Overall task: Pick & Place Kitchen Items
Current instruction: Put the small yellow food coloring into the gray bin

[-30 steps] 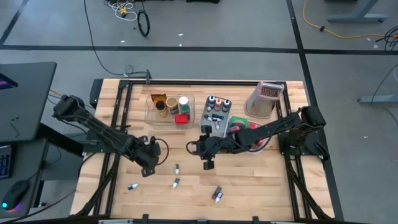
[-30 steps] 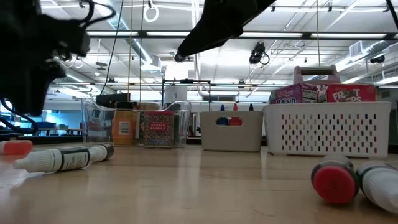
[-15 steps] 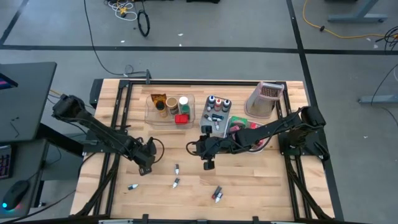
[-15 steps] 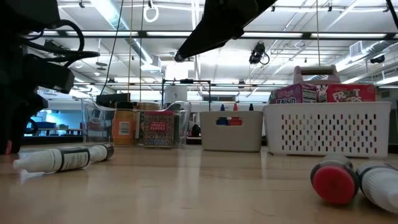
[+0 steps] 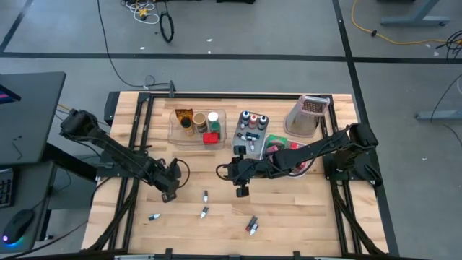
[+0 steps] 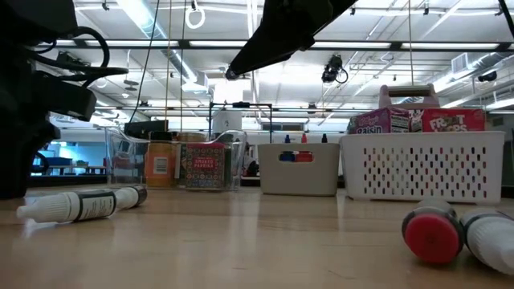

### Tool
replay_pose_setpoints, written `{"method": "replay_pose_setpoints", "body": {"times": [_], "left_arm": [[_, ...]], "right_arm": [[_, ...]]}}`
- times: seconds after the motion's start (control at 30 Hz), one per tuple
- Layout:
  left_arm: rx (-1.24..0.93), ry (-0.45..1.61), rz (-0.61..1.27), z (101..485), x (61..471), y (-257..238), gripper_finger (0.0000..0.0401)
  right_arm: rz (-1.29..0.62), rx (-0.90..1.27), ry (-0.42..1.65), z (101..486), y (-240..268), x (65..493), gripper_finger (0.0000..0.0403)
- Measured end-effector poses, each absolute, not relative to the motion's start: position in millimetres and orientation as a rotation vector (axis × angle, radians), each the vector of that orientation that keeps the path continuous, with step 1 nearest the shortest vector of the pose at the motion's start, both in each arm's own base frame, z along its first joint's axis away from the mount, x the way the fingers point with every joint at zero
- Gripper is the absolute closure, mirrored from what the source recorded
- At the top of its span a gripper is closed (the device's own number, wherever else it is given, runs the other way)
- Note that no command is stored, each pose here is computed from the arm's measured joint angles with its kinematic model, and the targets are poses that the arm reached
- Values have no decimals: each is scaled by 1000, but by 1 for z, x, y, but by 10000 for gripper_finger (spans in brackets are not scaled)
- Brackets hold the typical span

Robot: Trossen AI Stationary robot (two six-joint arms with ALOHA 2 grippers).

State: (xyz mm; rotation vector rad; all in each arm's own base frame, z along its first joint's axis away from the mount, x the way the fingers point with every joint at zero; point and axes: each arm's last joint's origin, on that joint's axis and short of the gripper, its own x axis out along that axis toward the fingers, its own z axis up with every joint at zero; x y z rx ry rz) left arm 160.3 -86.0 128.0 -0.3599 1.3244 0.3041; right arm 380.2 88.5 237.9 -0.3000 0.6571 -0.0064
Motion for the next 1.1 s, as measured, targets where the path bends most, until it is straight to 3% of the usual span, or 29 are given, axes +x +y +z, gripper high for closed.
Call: {"method": "replay_pose_setpoints", "body": {"times": [0.2,0.47,0.73,1.1], "left_arm": [[-383,1262,287,137,167,-89,309],[-255,940,233,174,203,-96,324],[-56,662,219,207,241,-77,312],[44,331,157,237,282,-26,316]], "right_arm": [[-3,-309,688,236,88,378,243],[-26,-238,787,252,85,354,243],[-85,-138,838,267,76,308,243],[-106,27,693,255,57,217,243]]}}
